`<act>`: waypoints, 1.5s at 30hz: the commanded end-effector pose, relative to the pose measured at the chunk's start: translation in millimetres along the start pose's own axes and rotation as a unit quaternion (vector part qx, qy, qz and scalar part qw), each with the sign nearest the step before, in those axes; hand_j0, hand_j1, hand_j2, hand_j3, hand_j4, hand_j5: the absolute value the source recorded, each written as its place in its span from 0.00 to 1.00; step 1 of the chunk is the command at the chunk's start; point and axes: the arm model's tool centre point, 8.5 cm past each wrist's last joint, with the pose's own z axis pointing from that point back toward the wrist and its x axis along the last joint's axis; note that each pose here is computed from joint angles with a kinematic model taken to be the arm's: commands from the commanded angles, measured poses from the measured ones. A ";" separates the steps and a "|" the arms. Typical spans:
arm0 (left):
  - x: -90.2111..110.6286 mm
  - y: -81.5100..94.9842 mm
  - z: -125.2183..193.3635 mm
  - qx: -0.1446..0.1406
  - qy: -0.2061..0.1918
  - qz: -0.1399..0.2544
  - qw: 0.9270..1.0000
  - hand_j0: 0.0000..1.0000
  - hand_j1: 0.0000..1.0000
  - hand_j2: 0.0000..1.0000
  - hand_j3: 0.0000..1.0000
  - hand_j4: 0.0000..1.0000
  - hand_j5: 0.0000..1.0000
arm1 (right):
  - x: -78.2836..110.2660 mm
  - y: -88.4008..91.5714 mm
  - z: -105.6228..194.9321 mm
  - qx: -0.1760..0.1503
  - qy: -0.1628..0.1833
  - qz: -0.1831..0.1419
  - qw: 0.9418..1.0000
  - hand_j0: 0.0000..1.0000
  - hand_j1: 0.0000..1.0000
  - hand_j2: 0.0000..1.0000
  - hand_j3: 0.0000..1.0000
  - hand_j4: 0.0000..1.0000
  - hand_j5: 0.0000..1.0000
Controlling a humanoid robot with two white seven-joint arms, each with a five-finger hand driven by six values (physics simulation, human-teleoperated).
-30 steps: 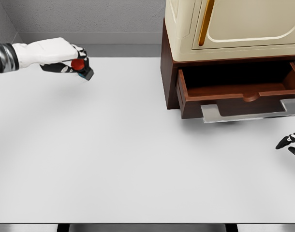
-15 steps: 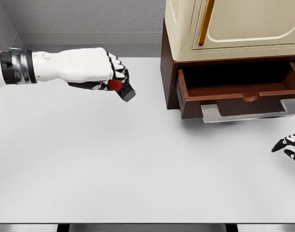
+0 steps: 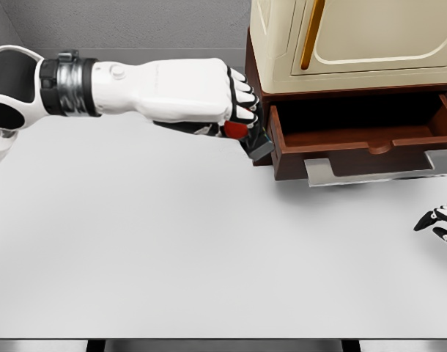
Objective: Put the switch into the drawer with left arm, and close the drawer with right arm
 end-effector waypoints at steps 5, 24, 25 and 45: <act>4.3 1.6 -80.3 0.023 -0.055 -0.001 0.998 0.41 0.41 0.41 0.41 0.41 0.41 | 1.0 1.1 -1.3 0.000 -0.003 -0.005 1.000 0.48 0.48 0.48 0.48 0.48 0.48; -47.0 -0.7 -159.9 0.011 -0.013 0.039 0.999 0.39 0.39 0.39 0.39 0.39 0.39 | -2.1 -6.9 4.2 -0.010 0.005 0.001 1.000 0.48 0.48 0.48 0.48 0.48 0.48; -54.7 -7.2 -158.2 0.005 -0.001 0.047 0.999 0.39 0.39 0.39 0.39 0.39 0.39 | -2.4 -8.1 4.6 -0.012 0.005 0.002 1.000 0.48 0.48 0.48 0.48 0.48 0.48; -81.7 -27.0 -149.7 -0.004 0.038 0.088 0.995 0.56 0.56 0.56 0.56 0.56 0.56 | -6.1 -6.2 16.1 -0.002 0.020 0.003 1.000 0.49 0.49 0.49 0.49 0.49 0.49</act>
